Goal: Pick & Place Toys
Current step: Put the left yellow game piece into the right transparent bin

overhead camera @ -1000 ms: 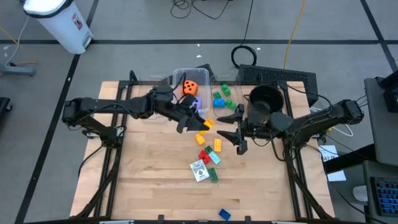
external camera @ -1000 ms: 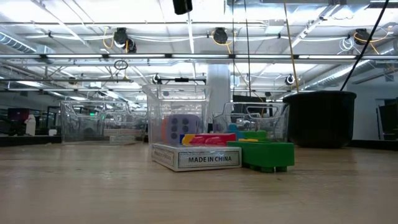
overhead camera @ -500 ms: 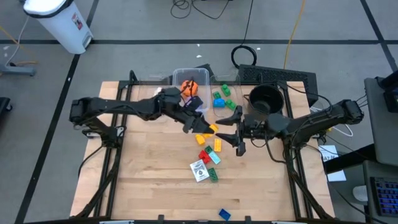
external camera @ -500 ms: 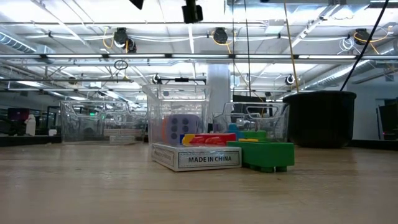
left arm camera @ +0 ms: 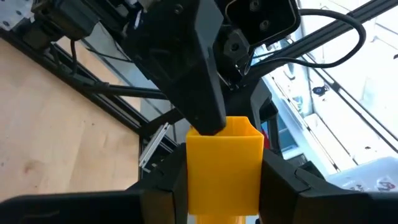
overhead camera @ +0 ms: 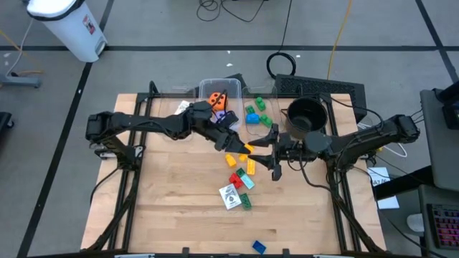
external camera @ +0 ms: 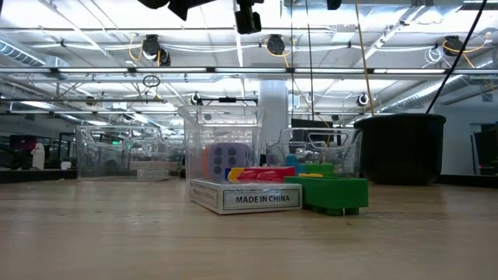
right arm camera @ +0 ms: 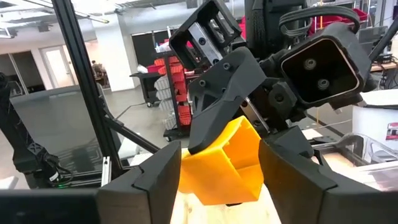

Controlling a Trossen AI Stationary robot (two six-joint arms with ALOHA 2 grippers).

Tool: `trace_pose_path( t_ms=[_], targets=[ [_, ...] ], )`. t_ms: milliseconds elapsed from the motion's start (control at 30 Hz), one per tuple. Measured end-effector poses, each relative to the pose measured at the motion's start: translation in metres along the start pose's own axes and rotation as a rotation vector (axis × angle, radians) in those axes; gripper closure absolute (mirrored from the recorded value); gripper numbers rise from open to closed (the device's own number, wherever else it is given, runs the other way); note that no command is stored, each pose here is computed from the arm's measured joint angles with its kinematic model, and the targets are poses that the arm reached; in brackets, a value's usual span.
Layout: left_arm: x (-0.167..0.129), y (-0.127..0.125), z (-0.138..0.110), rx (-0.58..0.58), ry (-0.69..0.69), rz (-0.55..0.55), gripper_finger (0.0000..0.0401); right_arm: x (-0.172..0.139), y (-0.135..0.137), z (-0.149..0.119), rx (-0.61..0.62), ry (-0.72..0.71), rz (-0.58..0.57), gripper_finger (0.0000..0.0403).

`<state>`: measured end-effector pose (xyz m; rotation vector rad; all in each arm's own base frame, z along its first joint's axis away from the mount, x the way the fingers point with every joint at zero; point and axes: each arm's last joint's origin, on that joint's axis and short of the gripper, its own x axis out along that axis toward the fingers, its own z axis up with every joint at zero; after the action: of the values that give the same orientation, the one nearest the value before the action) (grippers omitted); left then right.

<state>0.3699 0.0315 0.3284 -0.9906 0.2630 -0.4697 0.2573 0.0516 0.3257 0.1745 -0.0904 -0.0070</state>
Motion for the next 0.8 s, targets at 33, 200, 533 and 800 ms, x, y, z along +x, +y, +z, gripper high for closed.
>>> trace_pose_path(
  t_ms=[33,200,533,800],
  targets=[
    [-0.0006,0.0004,0.0008,-0.003,-0.002,0.001,0.0267,-0.0001,0.0,0.0001,-0.001,0.0,0.0,0.0208],
    [-0.0019,0.0016,0.002,-0.01,0.0,0.004,0.0238,0.0,0.0002,-0.0004,-0.006,0.004,0.004,0.0253],
    [-0.002,0.0011,0.0022,-0.007,0.001,-0.002,0.027,0.0002,0.0007,-0.0009,-0.018,0.009,0.015,0.0347],
    [-0.0022,-0.0013,0.0044,0.019,-0.026,-0.017,0.0193,0.0002,0.0004,-0.0007,-0.017,0.004,0.004,0.0393]
  ],
)
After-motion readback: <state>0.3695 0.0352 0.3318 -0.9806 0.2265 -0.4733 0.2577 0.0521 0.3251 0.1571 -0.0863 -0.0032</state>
